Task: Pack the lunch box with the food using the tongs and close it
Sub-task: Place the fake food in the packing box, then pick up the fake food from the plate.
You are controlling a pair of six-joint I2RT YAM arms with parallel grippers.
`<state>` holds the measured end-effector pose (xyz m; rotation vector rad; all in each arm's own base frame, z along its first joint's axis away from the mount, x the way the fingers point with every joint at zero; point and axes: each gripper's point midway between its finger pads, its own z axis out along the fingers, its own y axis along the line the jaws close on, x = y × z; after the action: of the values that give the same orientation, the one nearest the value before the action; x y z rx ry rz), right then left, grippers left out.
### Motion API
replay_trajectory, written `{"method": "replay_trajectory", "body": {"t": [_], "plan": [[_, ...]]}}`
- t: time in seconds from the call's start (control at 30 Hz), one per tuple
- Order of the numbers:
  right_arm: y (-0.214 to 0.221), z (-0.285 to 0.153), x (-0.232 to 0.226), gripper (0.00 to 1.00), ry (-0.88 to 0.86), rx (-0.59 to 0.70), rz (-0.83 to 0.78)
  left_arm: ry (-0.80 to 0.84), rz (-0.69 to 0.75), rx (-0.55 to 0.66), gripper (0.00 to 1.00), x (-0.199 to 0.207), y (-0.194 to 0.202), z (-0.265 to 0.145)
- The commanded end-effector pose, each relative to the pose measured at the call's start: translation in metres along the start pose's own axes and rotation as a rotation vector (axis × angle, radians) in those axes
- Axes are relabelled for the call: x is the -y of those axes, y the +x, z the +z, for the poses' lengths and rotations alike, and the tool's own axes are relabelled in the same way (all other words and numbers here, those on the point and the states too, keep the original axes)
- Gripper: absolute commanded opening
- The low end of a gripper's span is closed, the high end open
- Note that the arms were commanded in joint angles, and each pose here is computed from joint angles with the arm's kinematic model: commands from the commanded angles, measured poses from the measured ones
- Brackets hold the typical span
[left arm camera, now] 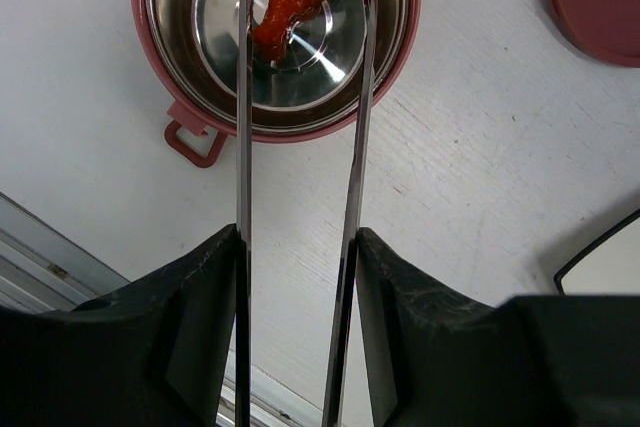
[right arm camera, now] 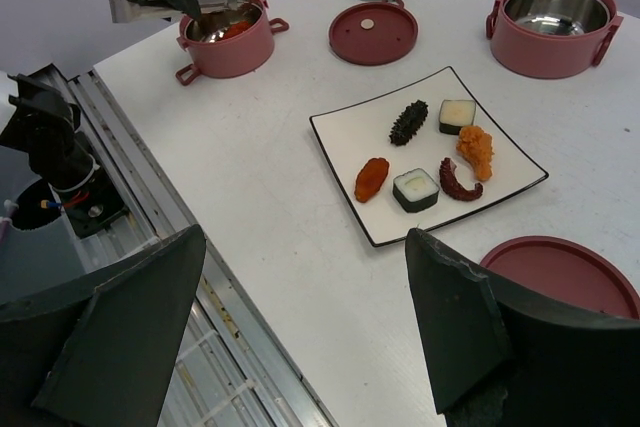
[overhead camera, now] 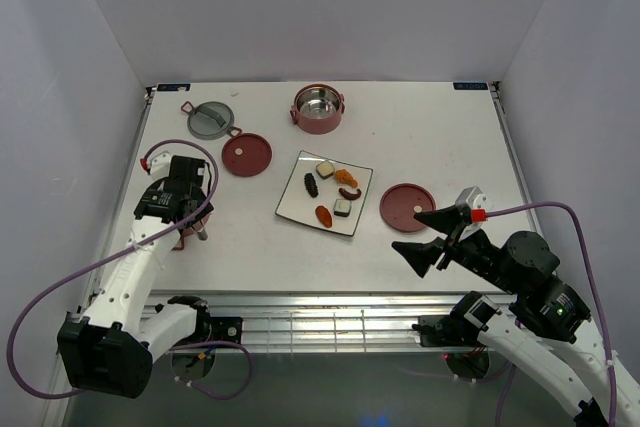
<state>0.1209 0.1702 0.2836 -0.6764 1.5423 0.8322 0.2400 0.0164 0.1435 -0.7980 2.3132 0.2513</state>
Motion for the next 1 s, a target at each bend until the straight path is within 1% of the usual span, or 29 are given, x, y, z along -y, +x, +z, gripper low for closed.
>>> {"method": "replay_trajectory", "body": {"t": [0.0, 0.13, 0.27, 0.4, 0.6, 0.63, 0.7, 0.73, 0.77, 0.83, 0.9, 0.97], "plan": [[-0.020, -0.008, -0.002, 0.86, 0.002, 0.057, -0.021, 0.044, -0.047, 0.070, 0.57, 0.005, -0.026, -0.018], [-0.019, -0.007, -0.002, 0.86, 0.001, 0.052, -0.020, 0.056, -0.041, 0.087, 0.57, 0.006, -0.036, -0.028], [-0.019, -0.007, -0.002, 0.86, 0.004, 0.054, -0.020, 0.135, 0.031, 0.074, 0.56, 0.021, -0.046, -0.040], [-0.019, -0.007, -0.001, 0.86, 0.007, 0.053, -0.020, 0.259, 0.082, 0.010, 0.53, 0.047, -0.043, -0.049], [-0.017, -0.005, 0.001, 0.86, 0.016, 0.044, -0.018, 0.370, 0.125, 0.012, 0.53, 0.081, -0.043, -0.068], [-0.017, -0.004, 0.001, 0.86, 0.017, 0.042, -0.018, 0.395, 0.135, 0.024, 0.53, 0.091, -0.041, -0.077], [-0.017, -0.004, 0.002, 0.86, 0.021, 0.044, -0.018, 0.414, 0.153, 0.031, 0.53, 0.106, -0.036, -0.083], [-0.018, -0.004, 0.002, 0.86, 0.021, 0.043, -0.017, 0.442, 0.177, 0.027, 0.53, 0.119, -0.027, -0.090], [-0.018, -0.004, 0.002, 0.86, 0.024, 0.043, -0.017, 0.461, 0.187, 0.024, 0.53, 0.130, -0.022, -0.092], [-0.017, -0.004, 0.003, 0.86, 0.026, 0.040, -0.017, 0.476, 0.242, 0.003, 0.53, 0.153, -0.002, -0.094], [-0.016, -0.003, 0.003, 0.86, 0.028, 0.034, -0.016, 0.469, 0.270, 0.015, 0.55, 0.172, 0.010, -0.092], [-0.016, -0.003, 0.003, 0.86, 0.028, 0.034, -0.016, 0.474, 0.286, 0.011, 0.56, 0.184, 0.019, -0.090]]}}
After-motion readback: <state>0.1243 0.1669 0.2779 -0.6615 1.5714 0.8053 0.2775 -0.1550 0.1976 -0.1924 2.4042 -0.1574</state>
